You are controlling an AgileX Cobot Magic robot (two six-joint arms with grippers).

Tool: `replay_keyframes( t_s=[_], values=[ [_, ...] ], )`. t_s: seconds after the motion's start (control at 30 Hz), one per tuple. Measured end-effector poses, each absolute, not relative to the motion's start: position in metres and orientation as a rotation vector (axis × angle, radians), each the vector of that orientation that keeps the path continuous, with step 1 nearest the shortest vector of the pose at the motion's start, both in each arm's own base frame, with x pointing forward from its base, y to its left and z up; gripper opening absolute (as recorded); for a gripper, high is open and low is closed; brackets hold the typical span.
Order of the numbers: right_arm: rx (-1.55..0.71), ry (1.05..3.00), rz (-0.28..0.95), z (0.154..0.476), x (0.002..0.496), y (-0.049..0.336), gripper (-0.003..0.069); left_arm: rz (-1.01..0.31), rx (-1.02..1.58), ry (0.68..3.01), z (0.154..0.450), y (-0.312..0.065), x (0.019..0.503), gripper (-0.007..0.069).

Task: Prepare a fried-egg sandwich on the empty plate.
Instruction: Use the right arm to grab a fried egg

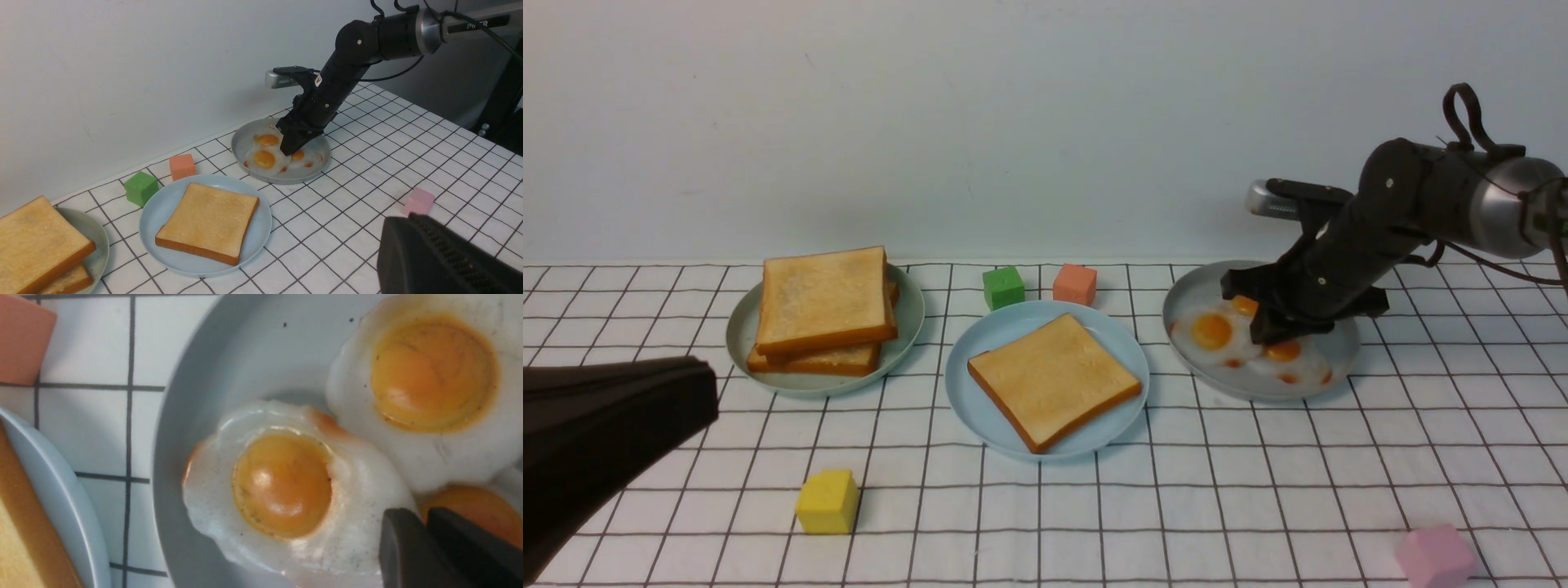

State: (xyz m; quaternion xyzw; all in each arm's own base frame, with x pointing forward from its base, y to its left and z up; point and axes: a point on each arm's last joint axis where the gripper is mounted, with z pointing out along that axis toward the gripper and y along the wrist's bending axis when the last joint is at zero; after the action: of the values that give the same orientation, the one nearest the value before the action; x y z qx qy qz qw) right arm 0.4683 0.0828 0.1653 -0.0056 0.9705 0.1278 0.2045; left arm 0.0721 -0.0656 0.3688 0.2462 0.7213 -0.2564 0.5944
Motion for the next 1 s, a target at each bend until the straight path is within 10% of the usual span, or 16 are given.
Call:
replay_keyframes(
  t_s=[0.43, 1.0],
  values=[
    [-0.054, 2.751, 0.342, 0.174, 0.463, 0.082, 0.0005, -0.594, 0.573, 1.680, 0.368, -0.066, 0.072, -0.0013],
    [-0.269, 2.730, 0.304, 0.173, 0.478, 0.090, 0.0541, -0.594, 0.573, 1.680, 0.368, -0.066, 0.072, -0.0013]
  ],
)
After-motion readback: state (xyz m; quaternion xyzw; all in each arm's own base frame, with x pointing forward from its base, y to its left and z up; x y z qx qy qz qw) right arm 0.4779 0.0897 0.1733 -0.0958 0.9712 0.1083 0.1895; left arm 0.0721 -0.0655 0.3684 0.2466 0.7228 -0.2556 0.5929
